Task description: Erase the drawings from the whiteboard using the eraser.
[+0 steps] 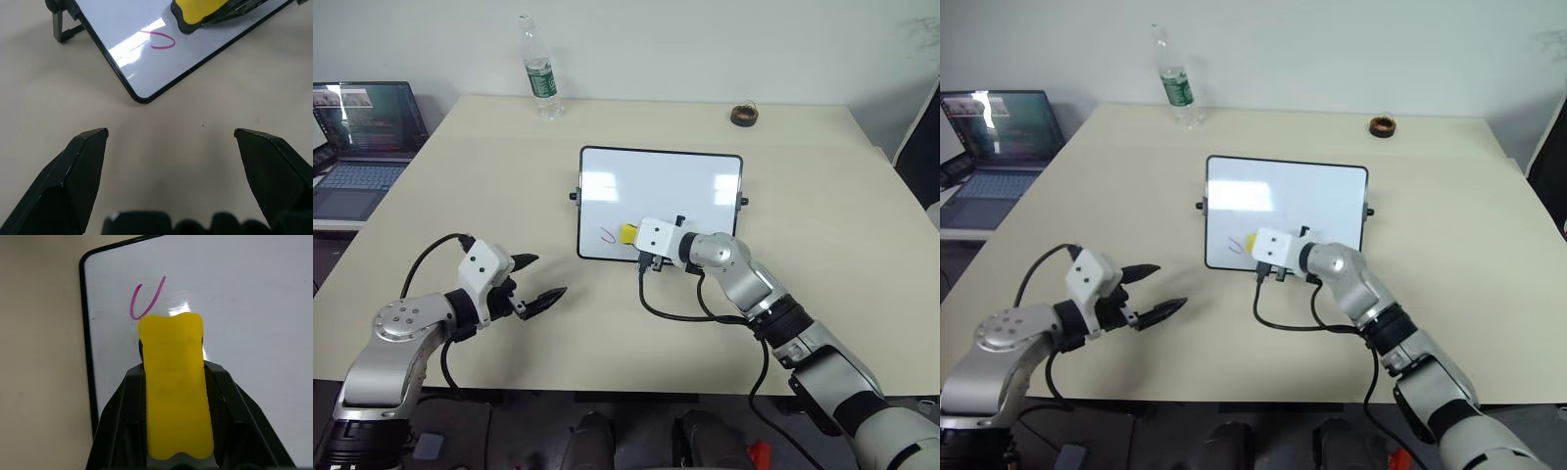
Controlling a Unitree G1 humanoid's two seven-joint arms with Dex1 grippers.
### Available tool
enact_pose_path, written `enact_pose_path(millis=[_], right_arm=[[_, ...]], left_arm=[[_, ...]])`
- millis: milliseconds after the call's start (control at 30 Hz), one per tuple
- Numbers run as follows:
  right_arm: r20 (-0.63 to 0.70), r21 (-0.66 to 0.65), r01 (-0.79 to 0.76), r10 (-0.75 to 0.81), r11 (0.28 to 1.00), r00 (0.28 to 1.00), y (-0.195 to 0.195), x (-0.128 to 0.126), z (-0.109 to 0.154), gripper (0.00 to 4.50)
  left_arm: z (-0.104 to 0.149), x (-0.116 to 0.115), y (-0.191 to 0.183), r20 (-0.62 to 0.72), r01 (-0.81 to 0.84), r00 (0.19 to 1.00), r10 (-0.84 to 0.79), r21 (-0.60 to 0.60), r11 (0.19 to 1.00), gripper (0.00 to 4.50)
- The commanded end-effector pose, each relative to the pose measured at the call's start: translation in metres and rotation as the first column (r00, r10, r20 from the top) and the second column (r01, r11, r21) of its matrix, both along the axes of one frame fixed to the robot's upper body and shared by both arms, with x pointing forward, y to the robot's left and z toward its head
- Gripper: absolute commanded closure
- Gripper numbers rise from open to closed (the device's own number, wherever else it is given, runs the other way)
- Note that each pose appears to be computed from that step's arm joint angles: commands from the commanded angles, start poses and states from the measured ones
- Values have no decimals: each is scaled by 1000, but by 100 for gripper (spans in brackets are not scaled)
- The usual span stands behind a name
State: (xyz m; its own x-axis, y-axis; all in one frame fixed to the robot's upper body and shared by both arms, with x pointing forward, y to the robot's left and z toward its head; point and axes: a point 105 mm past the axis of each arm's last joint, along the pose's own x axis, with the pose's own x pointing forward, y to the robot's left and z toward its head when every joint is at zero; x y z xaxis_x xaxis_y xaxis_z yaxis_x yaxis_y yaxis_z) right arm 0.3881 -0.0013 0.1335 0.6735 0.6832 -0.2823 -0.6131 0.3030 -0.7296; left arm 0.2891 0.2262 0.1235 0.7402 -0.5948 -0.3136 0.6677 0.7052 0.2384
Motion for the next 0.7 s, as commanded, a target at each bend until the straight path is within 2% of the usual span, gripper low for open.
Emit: enact_pose_path(millis=[33, 200, 333, 467, 600, 700], right_arm=[[63, 15, 130, -131, 991, 989, -27, 21, 15, 331], [-71, -96, 19, -26, 995, 997, -24, -1, -20, 332], [-106, -136, 2, -16, 991, 994, -29, -6, -29, 332], [-32, -113, 81, -85, 990, 996, -41, 8, -16, 332], [57, -1, 161, -161, 987, 985, -45, 21, 10, 332], [50, 21, 162, -162, 987, 985, -42, 22, 12, 333]], left_arm=[[7, 2, -4, 39, 27, 999, -27, 3, 1000, 0], [6, 3, -4, 39, 33, 999, -33, 2, 999, 0], [5, 4, -2, 39, 33, 999, -34, 4, 999, 0], [6, 3, -3, 40, 36, 999, -37, 6, 999, 0], [7, 2, -3, 40, 40, 998, -40, 2, 999, 0], [6, 3, -2, 40, 40, 998, -40, 3, 999, 0]])
